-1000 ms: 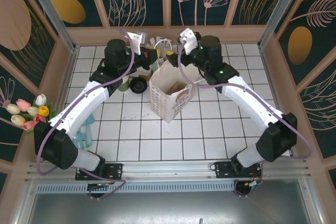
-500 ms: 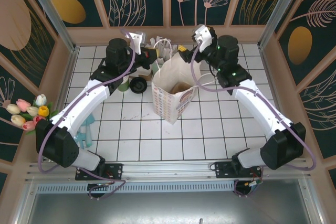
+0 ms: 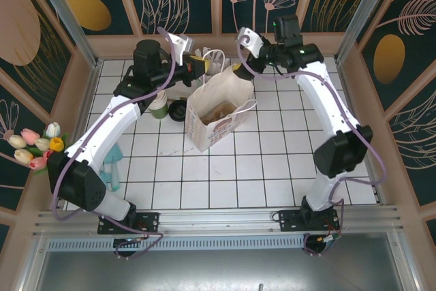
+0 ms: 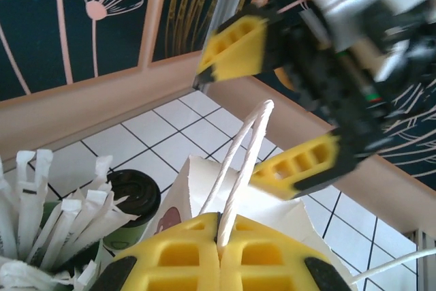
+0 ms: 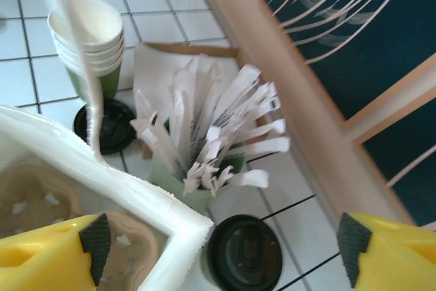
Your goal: Pack the takeout coffee
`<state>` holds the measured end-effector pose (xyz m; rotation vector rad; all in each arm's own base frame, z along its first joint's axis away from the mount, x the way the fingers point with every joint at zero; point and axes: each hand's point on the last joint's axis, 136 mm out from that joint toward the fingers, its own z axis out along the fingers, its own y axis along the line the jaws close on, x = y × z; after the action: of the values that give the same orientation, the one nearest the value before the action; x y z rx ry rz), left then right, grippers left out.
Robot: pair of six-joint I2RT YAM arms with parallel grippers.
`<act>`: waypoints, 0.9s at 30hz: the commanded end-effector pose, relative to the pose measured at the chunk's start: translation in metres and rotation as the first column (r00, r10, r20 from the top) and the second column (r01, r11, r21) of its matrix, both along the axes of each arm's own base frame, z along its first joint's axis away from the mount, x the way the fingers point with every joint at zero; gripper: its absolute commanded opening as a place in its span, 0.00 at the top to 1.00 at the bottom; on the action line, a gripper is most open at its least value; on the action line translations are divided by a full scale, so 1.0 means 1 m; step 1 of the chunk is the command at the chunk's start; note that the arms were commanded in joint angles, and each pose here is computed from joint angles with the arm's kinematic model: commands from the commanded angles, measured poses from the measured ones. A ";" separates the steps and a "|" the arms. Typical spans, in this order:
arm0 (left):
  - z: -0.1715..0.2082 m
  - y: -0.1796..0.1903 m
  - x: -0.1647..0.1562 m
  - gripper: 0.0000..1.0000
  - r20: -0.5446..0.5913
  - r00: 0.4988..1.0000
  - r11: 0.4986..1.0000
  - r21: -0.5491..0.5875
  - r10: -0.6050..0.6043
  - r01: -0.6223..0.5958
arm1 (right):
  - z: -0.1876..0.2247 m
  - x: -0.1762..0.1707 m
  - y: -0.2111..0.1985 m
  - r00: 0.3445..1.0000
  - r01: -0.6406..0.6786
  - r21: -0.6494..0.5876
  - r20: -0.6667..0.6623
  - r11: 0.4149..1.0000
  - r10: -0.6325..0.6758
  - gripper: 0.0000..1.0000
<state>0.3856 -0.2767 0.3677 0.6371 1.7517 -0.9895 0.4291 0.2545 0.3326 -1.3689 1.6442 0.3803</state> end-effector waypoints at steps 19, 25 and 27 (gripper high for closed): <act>0.010 -0.016 -0.003 1.00 0.050 0.990 0.991 0.005 -0.131 0.131 | -0.049 -0.028 0.049 0.953 -0.304 -0.104 -0.048 0.947 0.301 0.46; 0.016 -0.015 -0.006 1.00 0.066 0.989 0.991 0.004 -0.133 0.133 | -0.039 -0.034 0.037 0.966 -0.259 -0.112 -0.042 0.959 0.256 0.71; 0.021 -0.014 -0.012 1.00 0.081 0.985 0.989 -0.004 -0.150 0.151 | -0.035 -0.039 0.029 0.973 -0.228 -0.105 -0.058 0.968 0.223 0.83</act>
<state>0.3844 -0.2900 0.3649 0.7524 1.7447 -1.0407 0.4050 0.2940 0.2812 -1.6794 1.5518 0.4658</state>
